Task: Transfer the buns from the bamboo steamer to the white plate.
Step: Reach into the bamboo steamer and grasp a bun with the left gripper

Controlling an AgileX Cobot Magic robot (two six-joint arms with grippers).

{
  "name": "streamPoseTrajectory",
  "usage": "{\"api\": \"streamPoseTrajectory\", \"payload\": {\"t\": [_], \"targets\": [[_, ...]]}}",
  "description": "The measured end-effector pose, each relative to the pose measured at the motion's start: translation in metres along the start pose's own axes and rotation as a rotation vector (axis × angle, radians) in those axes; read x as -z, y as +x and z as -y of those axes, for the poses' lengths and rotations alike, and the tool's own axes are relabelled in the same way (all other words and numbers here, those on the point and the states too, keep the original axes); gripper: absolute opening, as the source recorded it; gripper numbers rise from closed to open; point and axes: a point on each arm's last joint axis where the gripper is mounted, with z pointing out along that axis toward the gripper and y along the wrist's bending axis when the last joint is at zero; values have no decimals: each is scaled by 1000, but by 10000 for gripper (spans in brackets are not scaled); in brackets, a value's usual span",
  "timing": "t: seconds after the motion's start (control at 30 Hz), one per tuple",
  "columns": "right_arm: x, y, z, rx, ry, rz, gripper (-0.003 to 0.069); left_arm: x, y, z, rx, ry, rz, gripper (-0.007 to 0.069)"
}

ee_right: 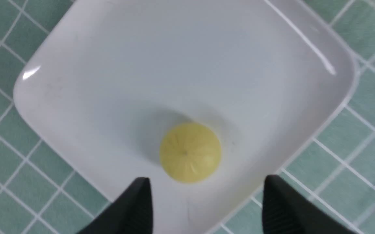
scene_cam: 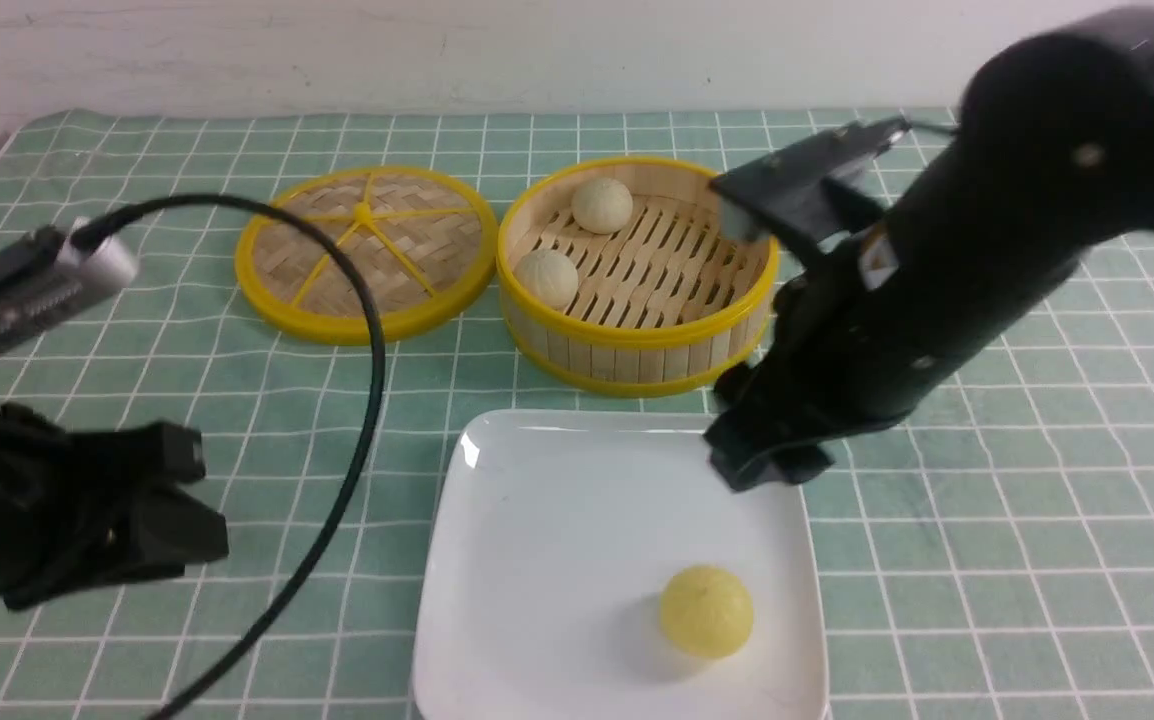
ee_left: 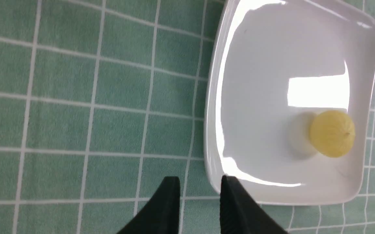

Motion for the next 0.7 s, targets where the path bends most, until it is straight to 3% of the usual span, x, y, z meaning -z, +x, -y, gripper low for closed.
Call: {"api": "streamPoseTrajectory", "payload": {"t": [0.1,0.17,0.23,0.33,0.5,0.7], "targets": [[45,22,1,18,62,-13,208,-1,-28,7,-23,3,-11,205],[70,41,3,-3,103,11,59,-7,-54,12,-53,7,-34,162],[83,58,4,-20,119,29,-3,-13,-73,14,-63,10,-59,108],[91,88,7,-41,137,31,-15,-33,-107,16,-68,14,-130,24],[85,135,12,-58,154,6,-14,-72,-154,32,-130,25,-209,1],[67,162,17,-53,168,-10,-13,-121,-212,98,-255,43,-103,7]]}}
